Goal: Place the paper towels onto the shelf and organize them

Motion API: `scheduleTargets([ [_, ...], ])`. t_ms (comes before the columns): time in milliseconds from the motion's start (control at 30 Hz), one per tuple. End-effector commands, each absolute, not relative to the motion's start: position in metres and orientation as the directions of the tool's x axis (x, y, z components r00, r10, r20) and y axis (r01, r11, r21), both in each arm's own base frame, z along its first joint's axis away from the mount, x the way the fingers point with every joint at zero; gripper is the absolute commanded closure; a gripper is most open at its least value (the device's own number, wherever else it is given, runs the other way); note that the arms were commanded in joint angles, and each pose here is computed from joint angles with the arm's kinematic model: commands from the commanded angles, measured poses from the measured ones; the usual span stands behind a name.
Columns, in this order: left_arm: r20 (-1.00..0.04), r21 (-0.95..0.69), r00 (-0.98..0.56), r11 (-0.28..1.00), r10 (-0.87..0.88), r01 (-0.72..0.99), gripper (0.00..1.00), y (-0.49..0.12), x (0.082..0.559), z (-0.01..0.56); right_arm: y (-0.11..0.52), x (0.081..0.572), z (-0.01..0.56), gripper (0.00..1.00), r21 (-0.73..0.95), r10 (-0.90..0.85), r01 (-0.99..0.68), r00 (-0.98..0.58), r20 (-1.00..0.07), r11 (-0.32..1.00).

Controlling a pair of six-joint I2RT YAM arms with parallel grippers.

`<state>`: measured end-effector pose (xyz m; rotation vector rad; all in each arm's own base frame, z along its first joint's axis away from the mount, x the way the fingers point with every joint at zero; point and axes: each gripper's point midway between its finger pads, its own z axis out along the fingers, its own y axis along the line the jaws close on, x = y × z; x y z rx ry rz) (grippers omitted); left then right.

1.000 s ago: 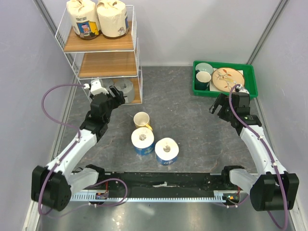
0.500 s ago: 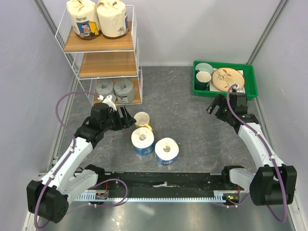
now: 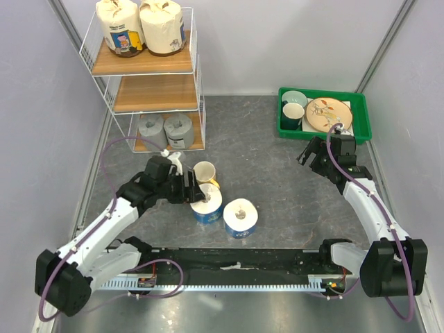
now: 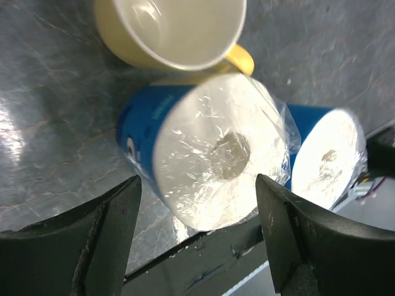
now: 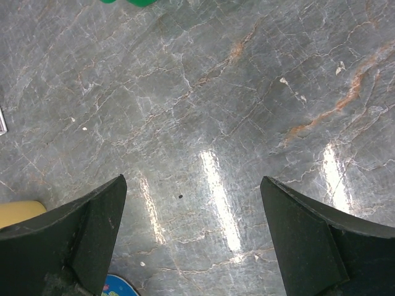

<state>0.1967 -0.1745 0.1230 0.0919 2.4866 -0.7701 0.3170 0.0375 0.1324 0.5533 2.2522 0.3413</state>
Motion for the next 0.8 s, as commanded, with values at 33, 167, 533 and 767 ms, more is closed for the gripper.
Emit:
scheduleTargets([
  [33,-0.537,-0.438,-0.844,0.855,-0.003,0.276,0.19,-0.188,0.196,0.125,0.038,0.322,0.146,0.02,0.434,0.503,0.264,-0.562,-0.657,0.862],
  [167,-0.550,-0.413,-0.835,0.876,-0.023,0.248,0.19,-0.182,0.200,0.122,0.037,0.322,0.145,0.02,0.432,0.503,0.266,-0.562,-0.657,0.862],
  [533,-0.555,-0.405,-0.827,0.898,-0.092,0.171,0.20,-0.178,0.212,0.113,0.038,0.322,0.140,0.02,0.429,0.501,0.269,-0.571,-0.650,0.862],
  [767,-0.540,-0.397,-0.838,0.901,-0.076,0.175,0.20,-0.184,0.218,0.103,0.035,0.322,0.139,0.02,0.419,0.497,0.274,-0.569,-0.655,0.866],
])
